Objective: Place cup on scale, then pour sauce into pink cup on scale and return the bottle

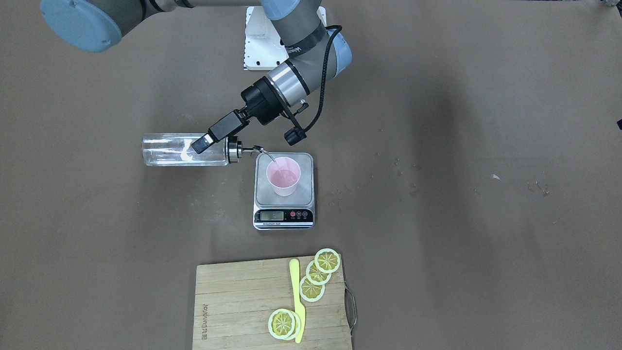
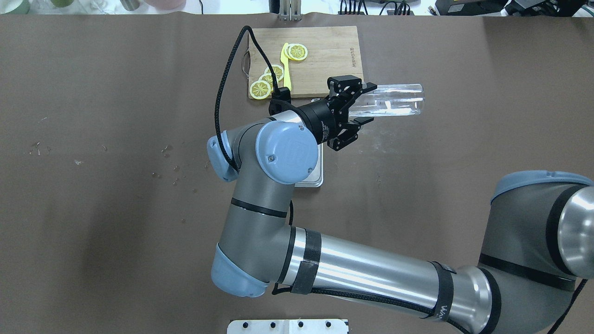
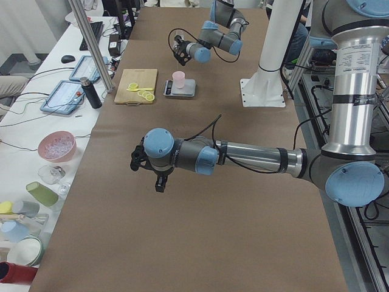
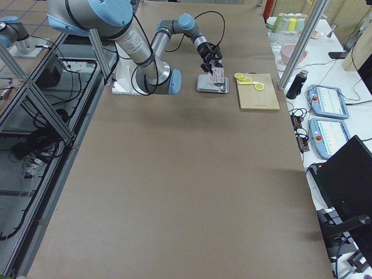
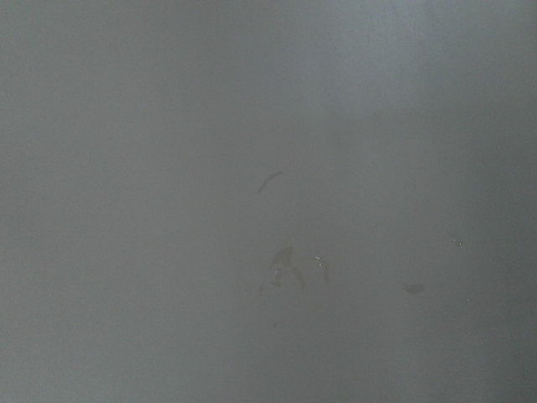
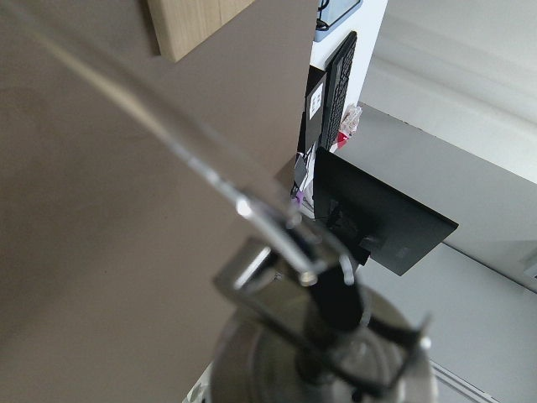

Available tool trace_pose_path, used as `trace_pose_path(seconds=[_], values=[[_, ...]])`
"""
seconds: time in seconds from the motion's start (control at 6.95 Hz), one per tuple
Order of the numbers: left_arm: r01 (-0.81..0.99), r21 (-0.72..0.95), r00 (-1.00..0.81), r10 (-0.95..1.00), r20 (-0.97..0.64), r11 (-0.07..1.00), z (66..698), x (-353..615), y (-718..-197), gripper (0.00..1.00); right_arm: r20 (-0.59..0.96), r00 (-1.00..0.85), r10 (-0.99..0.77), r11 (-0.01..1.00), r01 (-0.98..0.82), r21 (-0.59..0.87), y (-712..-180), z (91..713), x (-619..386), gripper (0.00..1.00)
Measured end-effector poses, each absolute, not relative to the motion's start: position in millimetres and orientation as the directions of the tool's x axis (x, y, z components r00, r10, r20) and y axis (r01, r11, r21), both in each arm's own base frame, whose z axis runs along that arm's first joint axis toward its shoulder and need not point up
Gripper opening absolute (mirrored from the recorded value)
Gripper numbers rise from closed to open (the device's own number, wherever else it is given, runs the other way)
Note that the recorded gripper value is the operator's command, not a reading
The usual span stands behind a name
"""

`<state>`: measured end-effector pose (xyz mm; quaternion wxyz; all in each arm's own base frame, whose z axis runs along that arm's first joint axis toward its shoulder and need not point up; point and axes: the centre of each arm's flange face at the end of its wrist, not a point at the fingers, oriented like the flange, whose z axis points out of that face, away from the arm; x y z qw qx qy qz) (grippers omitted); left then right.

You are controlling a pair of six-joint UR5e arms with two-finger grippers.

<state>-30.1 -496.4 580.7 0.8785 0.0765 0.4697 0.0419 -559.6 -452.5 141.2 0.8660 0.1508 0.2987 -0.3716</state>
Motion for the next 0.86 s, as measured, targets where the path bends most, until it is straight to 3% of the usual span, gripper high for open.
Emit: trace_pose_path(seconds=[0.43,0.86], values=[[-0.002,0.175,0.555,0.146,-0.819,0.985,580.3,-30.1,-496.4,0.97,-0.627,0.567,-0.534,0.692,0.719,0.062,-453.8,140.3,-558.0,0.00],[0.002,0.177,0.555,0.146,-0.819,0.984,578.3,-31.7,-496.6,0.97,-0.562,0.679,-0.472,0.709,0.672,0.216,-462.1,137.2,-561.7,0.00]])
